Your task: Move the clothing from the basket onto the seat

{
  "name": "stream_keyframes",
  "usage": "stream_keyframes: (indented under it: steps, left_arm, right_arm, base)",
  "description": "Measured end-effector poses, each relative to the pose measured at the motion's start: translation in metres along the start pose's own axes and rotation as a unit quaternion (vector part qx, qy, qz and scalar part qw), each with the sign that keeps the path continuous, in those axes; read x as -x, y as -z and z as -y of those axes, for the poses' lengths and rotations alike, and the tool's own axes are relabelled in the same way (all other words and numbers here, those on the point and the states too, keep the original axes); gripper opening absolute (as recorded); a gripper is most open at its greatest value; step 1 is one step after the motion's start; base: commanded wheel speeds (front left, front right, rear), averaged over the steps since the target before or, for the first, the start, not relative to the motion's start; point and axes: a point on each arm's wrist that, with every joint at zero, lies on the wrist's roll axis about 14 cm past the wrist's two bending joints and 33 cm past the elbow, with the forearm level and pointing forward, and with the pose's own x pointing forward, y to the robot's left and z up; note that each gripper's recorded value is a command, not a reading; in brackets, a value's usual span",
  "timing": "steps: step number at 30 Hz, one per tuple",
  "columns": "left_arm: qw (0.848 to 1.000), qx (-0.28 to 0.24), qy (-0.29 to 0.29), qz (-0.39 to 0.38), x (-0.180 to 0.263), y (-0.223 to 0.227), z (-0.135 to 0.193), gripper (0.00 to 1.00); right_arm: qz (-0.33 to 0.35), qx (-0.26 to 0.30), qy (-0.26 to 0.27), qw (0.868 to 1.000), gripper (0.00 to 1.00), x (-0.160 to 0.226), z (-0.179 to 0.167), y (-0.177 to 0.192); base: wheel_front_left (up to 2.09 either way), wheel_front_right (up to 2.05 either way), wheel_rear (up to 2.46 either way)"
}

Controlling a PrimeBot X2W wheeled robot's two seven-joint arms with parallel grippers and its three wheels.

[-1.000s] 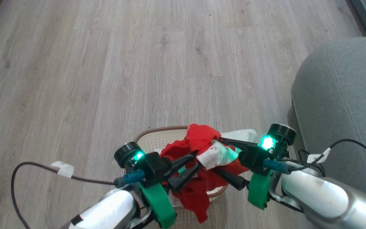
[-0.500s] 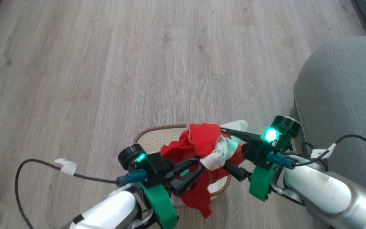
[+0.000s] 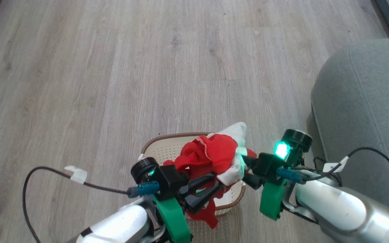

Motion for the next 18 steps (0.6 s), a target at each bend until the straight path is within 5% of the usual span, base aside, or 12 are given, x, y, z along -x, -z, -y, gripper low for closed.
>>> stream_keyframes:
  steps: [18]
  left_arm:
    - [0.999, -0.002, -0.050, 0.007, -0.001, -0.003, -0.032, 0.02]
  right_arm:
    - [-0.003, -0.051, 0.034, 0.998, 0.00, 0.011, 0.007, 0.009]
  base:
    - [0.00, 0.00, 0.00]
